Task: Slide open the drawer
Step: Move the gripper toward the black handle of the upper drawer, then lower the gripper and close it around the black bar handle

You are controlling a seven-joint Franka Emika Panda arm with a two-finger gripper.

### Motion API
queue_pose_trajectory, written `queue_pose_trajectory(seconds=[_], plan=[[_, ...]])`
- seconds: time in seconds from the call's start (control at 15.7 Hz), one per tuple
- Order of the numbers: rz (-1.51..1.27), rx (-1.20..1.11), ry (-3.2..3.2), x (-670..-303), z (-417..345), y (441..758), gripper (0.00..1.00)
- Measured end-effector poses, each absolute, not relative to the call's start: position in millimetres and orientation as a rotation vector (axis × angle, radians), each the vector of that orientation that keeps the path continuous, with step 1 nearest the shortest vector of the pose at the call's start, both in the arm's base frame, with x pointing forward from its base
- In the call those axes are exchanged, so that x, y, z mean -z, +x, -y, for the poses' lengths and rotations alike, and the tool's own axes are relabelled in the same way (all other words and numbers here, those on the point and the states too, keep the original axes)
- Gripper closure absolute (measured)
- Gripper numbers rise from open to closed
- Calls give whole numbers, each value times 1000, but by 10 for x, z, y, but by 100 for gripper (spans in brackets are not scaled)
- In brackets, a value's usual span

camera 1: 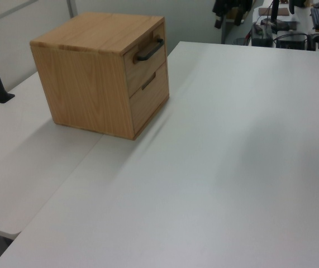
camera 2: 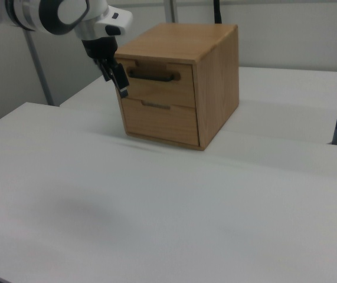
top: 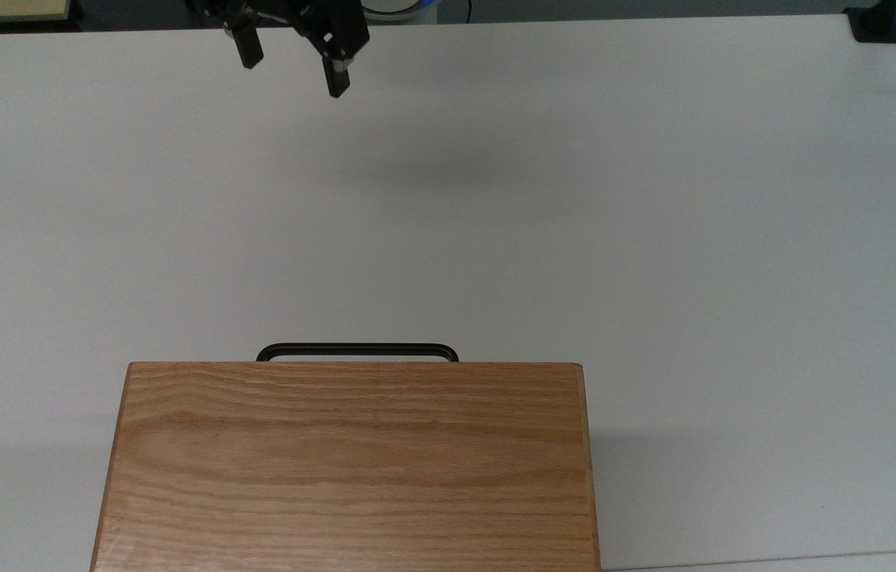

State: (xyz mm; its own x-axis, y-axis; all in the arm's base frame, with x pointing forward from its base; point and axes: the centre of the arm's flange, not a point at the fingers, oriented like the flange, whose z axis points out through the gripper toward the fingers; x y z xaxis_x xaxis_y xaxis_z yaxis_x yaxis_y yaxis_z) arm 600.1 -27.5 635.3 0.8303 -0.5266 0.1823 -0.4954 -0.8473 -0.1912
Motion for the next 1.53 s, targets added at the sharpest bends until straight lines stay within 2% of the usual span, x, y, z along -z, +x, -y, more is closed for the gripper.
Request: queue_pose_trajectory(seconds=[0.19, 0.45, 0.64, 0.76, 0.89, 0.96, 1.21, 1.27, 1.53], plan=[[-1128, 358, -2680, -6247, 134, 6162, 0], [-1439, 459, -2368, -6096, -312, 6478, 7], [-1492, 554, -2212, -6026, -505, 6661, 10], [-1502, 608, -2143, -5990, -506, 6750, 21], [-1505, 649, -2099, -5895, -513, 6847, 26], [-1509, 664, -2080, -5820, -517, 6903, 37], [-1556, 705, -2027, -5465, -409, 7112, 39], [-1563, 713, -2021, -5414, -382, 7148, 43], [-1579, 744, -1984, -5481, -298, 7224, 49]])
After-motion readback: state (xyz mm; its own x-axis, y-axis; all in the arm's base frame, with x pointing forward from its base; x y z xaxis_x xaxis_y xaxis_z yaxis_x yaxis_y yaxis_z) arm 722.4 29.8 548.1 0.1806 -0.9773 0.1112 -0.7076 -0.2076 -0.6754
